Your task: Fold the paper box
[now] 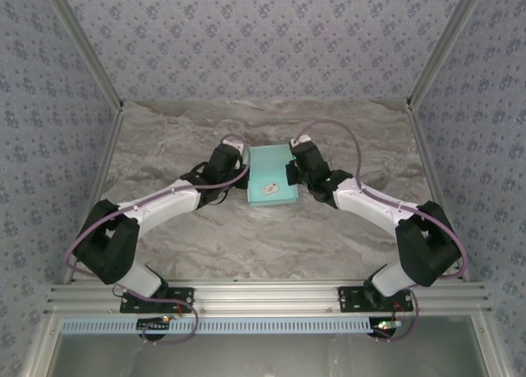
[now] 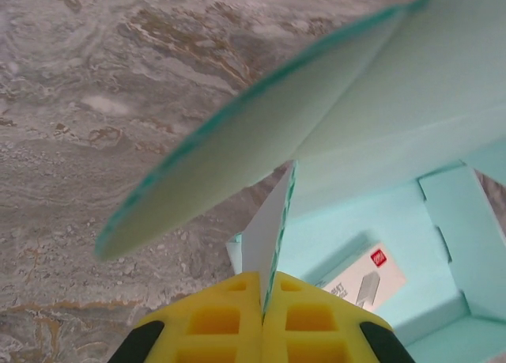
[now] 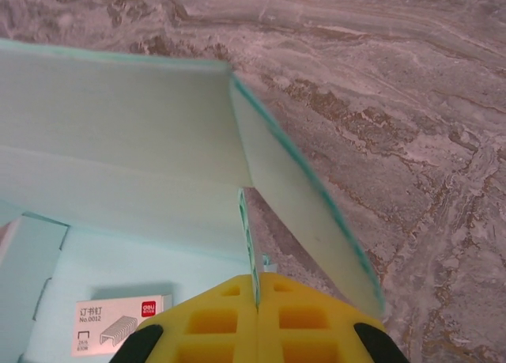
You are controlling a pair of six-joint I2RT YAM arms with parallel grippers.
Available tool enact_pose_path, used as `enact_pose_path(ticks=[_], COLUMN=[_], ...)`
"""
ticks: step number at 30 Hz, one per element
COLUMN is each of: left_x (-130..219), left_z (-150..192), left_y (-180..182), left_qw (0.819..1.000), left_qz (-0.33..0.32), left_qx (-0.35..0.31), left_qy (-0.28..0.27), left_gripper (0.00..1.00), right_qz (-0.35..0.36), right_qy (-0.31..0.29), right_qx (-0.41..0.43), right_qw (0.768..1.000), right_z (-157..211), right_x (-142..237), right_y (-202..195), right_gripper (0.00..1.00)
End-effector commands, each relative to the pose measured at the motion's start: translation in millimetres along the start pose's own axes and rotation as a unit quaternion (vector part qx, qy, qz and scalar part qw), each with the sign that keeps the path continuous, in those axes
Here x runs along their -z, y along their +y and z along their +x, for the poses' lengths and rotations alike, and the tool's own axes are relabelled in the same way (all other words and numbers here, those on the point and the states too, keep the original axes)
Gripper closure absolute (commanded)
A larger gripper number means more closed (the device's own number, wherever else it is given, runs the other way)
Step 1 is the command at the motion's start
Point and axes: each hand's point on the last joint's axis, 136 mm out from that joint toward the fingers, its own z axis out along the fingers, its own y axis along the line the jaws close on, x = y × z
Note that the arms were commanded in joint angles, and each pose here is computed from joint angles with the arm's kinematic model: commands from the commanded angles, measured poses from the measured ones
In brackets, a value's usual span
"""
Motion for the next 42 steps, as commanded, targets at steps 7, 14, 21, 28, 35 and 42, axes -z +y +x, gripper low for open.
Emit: enact_pose_path(ticks=[7,14,21,28,35,42], left_x=[-7.7,-12.2,-11.2,-13.2,-14.9,-13.8], left_z=[-36.2,-29.1,-15.0,-0.3,18.3,37.3], left_y=[-11.9,-14.2,-16.8,-14.7,-14.2,-11.1], left_qw=[0.993,0.991,0.989,0.988,0.987,0.986], left_qz=[-0.013,-0.029,-0.049,-0.065,-0.069,-0.081], left_qx=[0.078,0.078,0.067,0.057,0.046,0.031], left_qy=[-0.090,-0.107,-0.123,-0.130,-0.136,-0.139], left_gripper=[1.00,1.00,1.00,1.00,1.00,1.00], right_qz=[0.035,0.028,0.021,0.025,0.024,0.025], right_qy=[-0.042,-0.054,-0.058,-0.069,-0.069,-0.067], right_qx=[-0.082,-0.096,-0.102,-0.106,-0.120,-0.134], right_qw=[0.995,0.993,0.993,0.992,0.990,0.988], right_z=[-11.9,-6.2,3.4,13.7,25.0,43.1], right_x=[-8.7,-16.2,-19.7,-17.6,-16.1,-12.1], right_y=[-12.2,-8.4,-5.5,-3.7,-1.2,2.8], right_gripper=[0.96,0.96,0.96,0.96,0.95,0.94])
